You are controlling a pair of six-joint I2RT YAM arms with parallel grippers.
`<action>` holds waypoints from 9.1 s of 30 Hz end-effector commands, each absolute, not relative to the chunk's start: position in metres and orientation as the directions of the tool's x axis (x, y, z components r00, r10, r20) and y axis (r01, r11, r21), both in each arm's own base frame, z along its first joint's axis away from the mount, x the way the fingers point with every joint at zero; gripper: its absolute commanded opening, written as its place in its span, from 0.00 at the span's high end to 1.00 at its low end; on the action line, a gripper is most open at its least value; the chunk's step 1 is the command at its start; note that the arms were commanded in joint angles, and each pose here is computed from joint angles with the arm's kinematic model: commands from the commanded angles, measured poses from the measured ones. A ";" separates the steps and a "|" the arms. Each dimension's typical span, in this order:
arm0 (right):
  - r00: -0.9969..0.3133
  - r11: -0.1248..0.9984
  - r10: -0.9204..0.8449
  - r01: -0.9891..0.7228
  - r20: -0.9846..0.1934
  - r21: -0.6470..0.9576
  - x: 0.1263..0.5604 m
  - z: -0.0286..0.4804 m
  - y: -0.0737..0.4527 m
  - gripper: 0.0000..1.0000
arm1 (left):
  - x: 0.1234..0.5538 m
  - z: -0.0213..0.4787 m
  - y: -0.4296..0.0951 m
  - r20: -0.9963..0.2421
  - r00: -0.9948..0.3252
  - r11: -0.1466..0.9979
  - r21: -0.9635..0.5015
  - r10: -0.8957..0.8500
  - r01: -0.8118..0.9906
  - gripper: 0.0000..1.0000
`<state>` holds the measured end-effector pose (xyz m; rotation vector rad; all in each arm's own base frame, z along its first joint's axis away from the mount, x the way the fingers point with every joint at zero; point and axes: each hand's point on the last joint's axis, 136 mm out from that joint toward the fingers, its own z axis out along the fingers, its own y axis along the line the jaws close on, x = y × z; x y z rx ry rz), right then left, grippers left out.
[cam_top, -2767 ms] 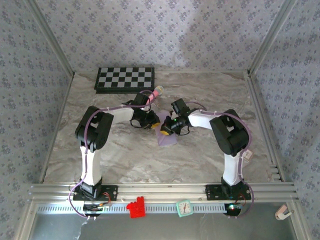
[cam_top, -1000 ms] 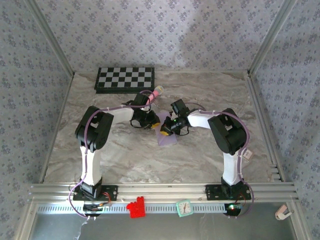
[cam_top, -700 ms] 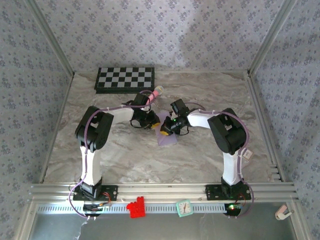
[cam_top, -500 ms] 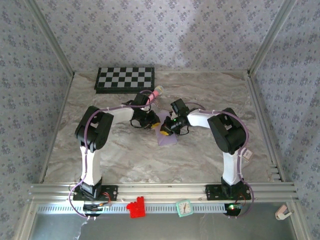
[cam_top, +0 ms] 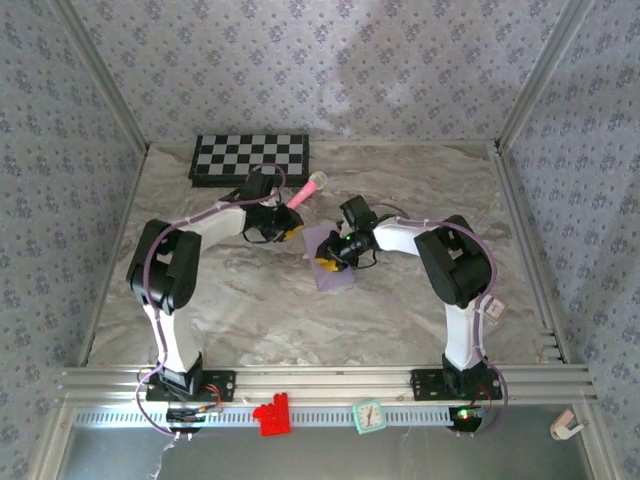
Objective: Fold a paper plane with a square sheet of paper (pick it up from the middle)
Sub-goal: Fold the triangle a second time at the center of the table.
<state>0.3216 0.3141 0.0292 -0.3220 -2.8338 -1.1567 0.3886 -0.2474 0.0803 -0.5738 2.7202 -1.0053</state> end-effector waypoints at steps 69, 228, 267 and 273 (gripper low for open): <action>-0.998 0.733 0.058 0.055 0.018 0.678 0.321 0.020 0.294 0.95 | 0.311 0.006 -0.278 0.064 -0.994 0.913 -0.392 -0.094 -0.111 1.00; -0.971 0.786 0.221 0.118 -0.097 0.607 0.328 0.000 0.214 0.94 | 0.236 -0.030 -0.238 0.252 -0.949 0.917 -0.299 -0.190 -0.264 1.00; -0.875 0.649 0.485 0.355 -0.006 0.673 0.313 0.044 0.248 0.54 | 0.313 0.010 -0.292 0.108 -0.962 0.806 -0.527 -0.251 -0.269 0.80; -0.847 0.613 0.532 0.395 0.011 0.684 0.314 0.041 0.252 0.55 | 0.304 0.000 -0.287 0.155 -0.935 0.785 -0.511 -0.318 -0.351 0.79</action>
